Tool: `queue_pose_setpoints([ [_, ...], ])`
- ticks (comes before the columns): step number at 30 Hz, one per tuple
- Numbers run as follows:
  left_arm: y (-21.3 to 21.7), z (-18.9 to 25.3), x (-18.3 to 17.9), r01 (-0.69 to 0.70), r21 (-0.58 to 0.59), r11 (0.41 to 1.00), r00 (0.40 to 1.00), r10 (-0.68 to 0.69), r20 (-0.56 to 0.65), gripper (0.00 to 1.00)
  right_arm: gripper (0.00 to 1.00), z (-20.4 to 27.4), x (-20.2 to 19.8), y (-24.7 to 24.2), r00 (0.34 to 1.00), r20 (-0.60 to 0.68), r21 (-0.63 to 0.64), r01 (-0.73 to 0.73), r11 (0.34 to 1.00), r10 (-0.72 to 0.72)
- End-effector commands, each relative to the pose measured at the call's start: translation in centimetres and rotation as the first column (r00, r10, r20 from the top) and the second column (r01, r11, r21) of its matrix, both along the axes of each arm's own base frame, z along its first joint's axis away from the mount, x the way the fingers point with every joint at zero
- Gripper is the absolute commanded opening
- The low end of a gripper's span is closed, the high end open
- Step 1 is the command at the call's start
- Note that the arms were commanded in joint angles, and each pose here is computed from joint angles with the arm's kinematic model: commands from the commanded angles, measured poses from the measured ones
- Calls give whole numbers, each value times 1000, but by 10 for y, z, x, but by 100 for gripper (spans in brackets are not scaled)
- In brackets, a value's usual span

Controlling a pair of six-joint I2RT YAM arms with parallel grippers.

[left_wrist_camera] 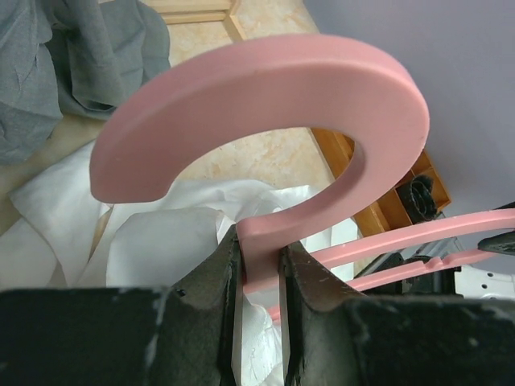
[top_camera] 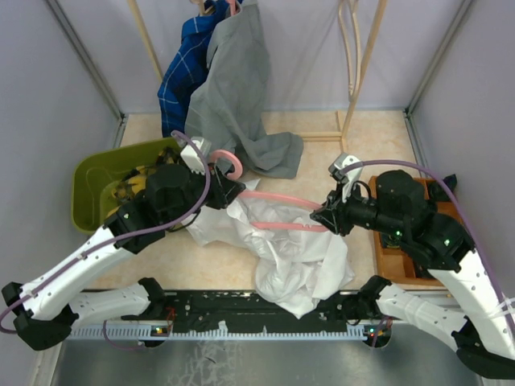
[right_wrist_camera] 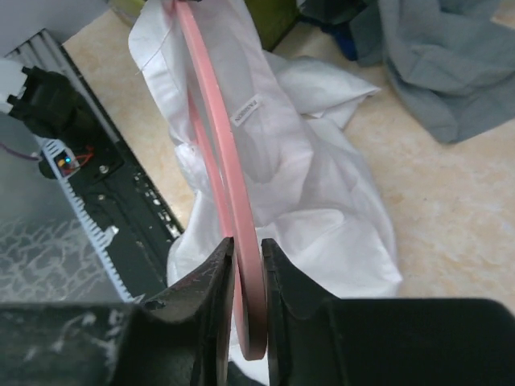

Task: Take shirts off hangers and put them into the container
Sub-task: Remove the shirt from the hanger.

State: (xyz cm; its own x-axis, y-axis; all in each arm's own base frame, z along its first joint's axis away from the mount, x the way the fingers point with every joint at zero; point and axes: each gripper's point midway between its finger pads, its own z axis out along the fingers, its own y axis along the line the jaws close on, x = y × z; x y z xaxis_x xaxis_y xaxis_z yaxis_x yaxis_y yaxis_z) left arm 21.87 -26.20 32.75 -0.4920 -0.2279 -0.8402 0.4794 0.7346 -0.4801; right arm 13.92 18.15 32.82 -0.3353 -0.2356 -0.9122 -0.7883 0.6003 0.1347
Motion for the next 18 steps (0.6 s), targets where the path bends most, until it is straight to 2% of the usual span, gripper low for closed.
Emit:
queue_pose_setpoints([
  [1, 4, 35, 0, 5, -79, 997, 995, 2, 95, 0, 11, 6, -11, 7, 998, -31, 29, -54, 998, 55],
  [3, 5, 34, 0, 2, -79, 997, 996, 5, 94, 0, 0, 12, -7, 3, 1000, 3, 35, -26, 999, 26],
  [4, 5, 33, -1, 4, -77, 997, 996, 4, 93, 5, 0, 18, -5, 0, 1000, 24, 46, -7, 999, 6],
  [7, 4, 28, -2, 15, -67, 998, 996, -9, 87, 29, 0, 34, -11, -6, 998, 65, 74, -12, 997, 7],
  [12, 0, 16, -11, 66, -43, 997, 996, -64, 57, 53, 0, 26, -20, -19, 1000, -1, -3, 4, 1000, -4],
  [15, -3, 10, -15, 99, -26, 995, 994, -98, 41, 59, 0, 22, -18, -25, 999, 0, -18, 40, 999, -40],
  [18, -4, 4, -17, 107, -2, 994, 994, -107, 16, 60, 0, 28, -16, -32, 996, 33, 1, 78, 997, -78],
])
